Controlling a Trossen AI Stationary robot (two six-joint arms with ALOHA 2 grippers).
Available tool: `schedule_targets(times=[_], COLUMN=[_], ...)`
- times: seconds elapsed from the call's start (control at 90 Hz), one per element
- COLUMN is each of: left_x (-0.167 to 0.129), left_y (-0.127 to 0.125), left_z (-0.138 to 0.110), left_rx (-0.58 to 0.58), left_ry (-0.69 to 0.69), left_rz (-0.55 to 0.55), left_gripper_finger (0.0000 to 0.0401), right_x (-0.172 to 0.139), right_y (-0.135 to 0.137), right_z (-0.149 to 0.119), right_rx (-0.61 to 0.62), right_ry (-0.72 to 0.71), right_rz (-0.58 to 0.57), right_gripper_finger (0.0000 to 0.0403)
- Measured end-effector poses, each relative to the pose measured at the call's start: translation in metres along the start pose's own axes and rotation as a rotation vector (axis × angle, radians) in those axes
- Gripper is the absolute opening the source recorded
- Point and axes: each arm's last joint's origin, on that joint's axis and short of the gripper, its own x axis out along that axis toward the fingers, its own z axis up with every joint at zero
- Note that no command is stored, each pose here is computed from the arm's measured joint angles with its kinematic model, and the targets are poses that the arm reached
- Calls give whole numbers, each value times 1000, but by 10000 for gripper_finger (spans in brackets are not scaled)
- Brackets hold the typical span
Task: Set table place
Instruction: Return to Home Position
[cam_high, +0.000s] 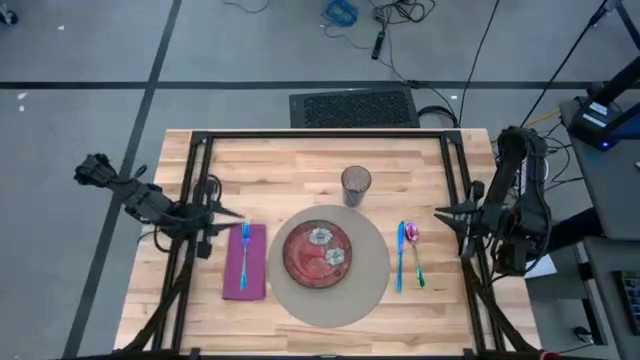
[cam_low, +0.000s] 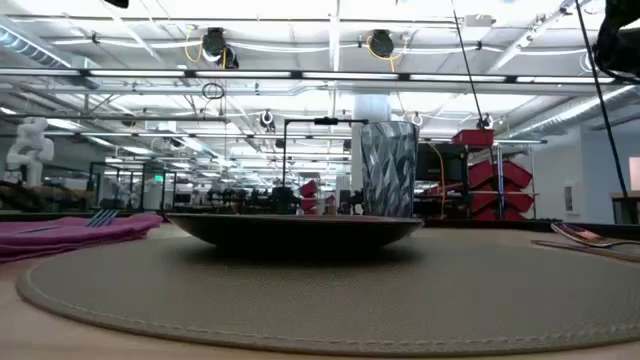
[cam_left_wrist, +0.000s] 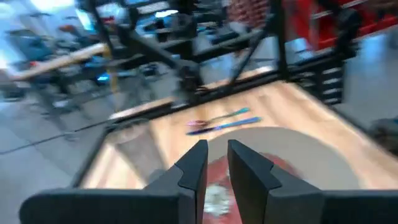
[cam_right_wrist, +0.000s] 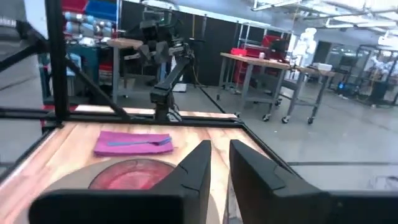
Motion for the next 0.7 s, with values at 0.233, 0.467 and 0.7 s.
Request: schedule_targets(times=[0.233,0.467,0.7], left_x=[-2,5,7], left_y=[18,18,17], left_z=[1,-3,-4], left_rx=[17,71,91], left_ry=[98,229,272], left_rz=[436,734,853], left_gripper_finger=[50,50,50], right_x=[19,45,58], right_y=[-7,-26,-38], right_z=[7,4,3], right_rx=[-58,-114,113], right_ry=[45,134,99], right_rz=[-242,-605,-804], right_gripper_finger=[47,27,18])
